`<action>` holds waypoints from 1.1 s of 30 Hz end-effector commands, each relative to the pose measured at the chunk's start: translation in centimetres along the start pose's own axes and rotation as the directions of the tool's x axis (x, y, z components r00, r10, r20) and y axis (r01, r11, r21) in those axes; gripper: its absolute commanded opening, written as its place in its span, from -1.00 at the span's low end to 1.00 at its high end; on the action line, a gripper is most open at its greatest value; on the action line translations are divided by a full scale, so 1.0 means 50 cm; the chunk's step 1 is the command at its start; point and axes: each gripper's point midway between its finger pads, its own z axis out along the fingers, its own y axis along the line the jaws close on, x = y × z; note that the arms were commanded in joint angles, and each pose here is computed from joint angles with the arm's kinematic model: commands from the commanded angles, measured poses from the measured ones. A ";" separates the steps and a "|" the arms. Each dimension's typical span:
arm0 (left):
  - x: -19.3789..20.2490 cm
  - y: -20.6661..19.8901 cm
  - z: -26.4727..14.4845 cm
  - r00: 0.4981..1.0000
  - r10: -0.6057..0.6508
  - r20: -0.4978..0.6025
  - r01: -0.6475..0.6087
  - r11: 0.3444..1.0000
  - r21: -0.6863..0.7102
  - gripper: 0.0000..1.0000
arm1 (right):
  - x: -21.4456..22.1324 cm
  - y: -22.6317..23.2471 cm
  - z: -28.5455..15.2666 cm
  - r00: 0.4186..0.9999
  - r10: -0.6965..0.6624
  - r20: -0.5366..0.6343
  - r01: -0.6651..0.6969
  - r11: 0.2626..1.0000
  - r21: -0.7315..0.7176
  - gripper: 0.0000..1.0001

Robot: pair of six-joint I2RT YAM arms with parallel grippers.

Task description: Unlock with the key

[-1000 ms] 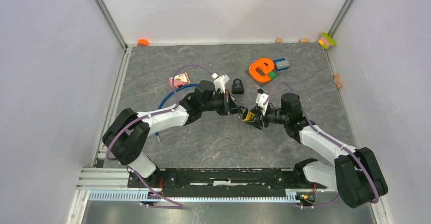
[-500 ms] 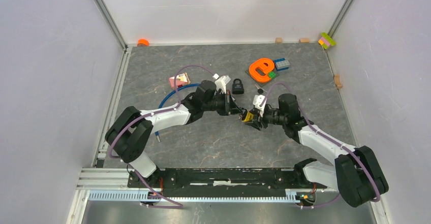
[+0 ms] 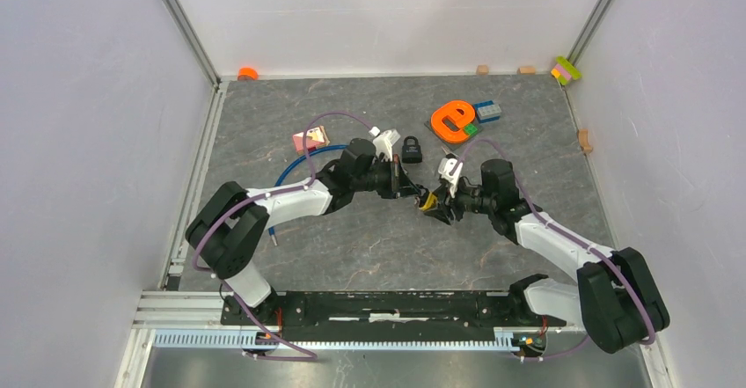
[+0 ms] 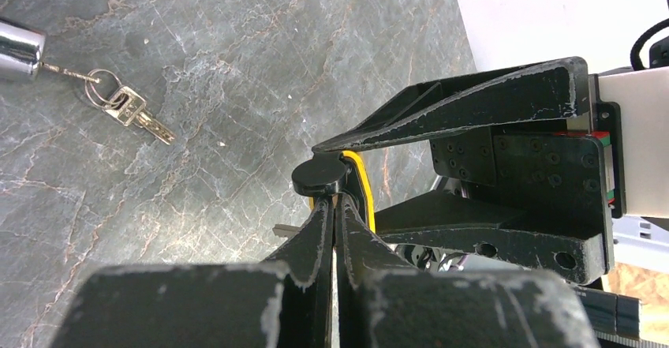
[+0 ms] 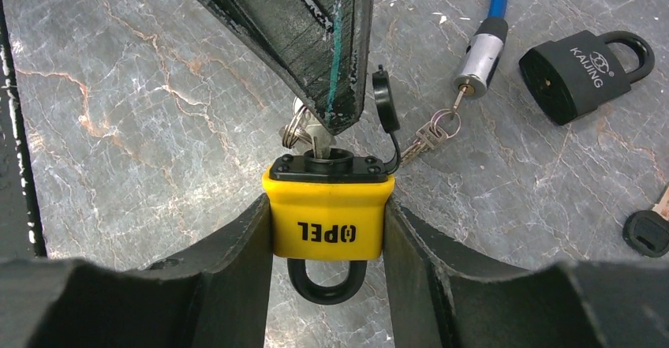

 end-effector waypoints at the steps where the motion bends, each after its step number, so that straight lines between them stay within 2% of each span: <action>1: 0.049 -0.049 0.010 0.996 -0.020 -0.092 0.027 0.996 0.080 -0.96 | -0.189 -0.067 -0.011 0.956 -0.189 0.224 0.166 0.979 0.118 -1.00; 15: 0.074 -0.038 0.010 0.982 -0.120 -0.146 0.128 0.991 0.044 -0.96 | -0.191 -0.118 -0.021 0.940 -0.321 0.114 0.282 0.921 0.268 -1.00; 25: 0.081 -0.044 0.019 0.988 -0.043 -0.151 0.053 0.997 0.059 -0.95 | -0.225 -0.096 -0.012 0.934 -0.313 0.173 0.277 0.939 0.203 -1.00; 29: 0.087 -0.059 0.024 0.987 -0.004 -0.159 0.017 0.997 0.081 -0.86 | -0.238 -0.083 -0.006 0.935 -0.292 0.202 0.264 0.952 0.154 -1.00; 33: 0.090 -0.063 0.026 0.987 0.006 -0.163 0.009 0.996 0.087 -0.78 | -0.242 -0.095 -0.009 0.938 -0.290 0.192 0.256 0.949 0.184 -1.00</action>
